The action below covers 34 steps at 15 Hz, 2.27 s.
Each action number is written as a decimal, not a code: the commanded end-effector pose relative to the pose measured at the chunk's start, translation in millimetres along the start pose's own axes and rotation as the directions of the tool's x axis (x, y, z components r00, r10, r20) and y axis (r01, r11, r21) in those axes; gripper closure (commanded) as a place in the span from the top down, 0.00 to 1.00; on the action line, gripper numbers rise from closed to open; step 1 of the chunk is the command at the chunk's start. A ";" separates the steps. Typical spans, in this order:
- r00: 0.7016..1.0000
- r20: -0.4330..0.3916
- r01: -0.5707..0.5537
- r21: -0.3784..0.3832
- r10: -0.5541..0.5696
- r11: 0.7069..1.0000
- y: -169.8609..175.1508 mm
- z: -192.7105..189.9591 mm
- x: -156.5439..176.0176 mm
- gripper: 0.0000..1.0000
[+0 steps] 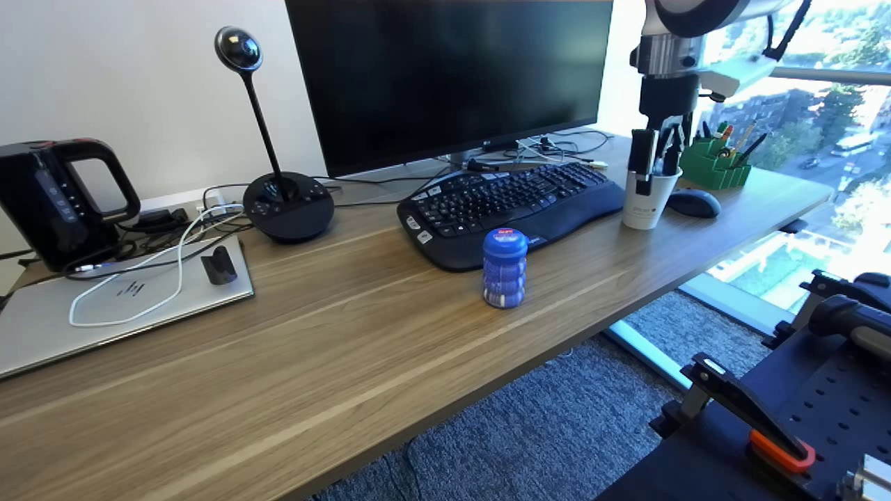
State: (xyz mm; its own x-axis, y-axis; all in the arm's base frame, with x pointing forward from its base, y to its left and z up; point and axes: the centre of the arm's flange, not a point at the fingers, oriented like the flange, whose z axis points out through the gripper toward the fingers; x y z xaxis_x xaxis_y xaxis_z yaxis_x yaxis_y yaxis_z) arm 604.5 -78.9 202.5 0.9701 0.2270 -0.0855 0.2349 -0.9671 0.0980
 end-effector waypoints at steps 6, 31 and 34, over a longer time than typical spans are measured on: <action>1.000 0.008 -0.006 -0.016 0.006 1.000 3.6 8.4 7.1 1.00; 0.993 -0.120 0.025 0.013 -0.023 1.000 -14.1 -23.2 19.9 1.00; 0.993 -0.117 0.028 0.011 -0.026 1.000 -15.1 -20.9 19.4 1.00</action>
State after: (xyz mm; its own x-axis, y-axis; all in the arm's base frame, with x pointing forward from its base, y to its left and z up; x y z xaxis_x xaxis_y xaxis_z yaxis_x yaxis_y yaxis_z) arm 621.0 -56.3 220.4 0.9660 0.2579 0.0167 0.2556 -0.9631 0.0848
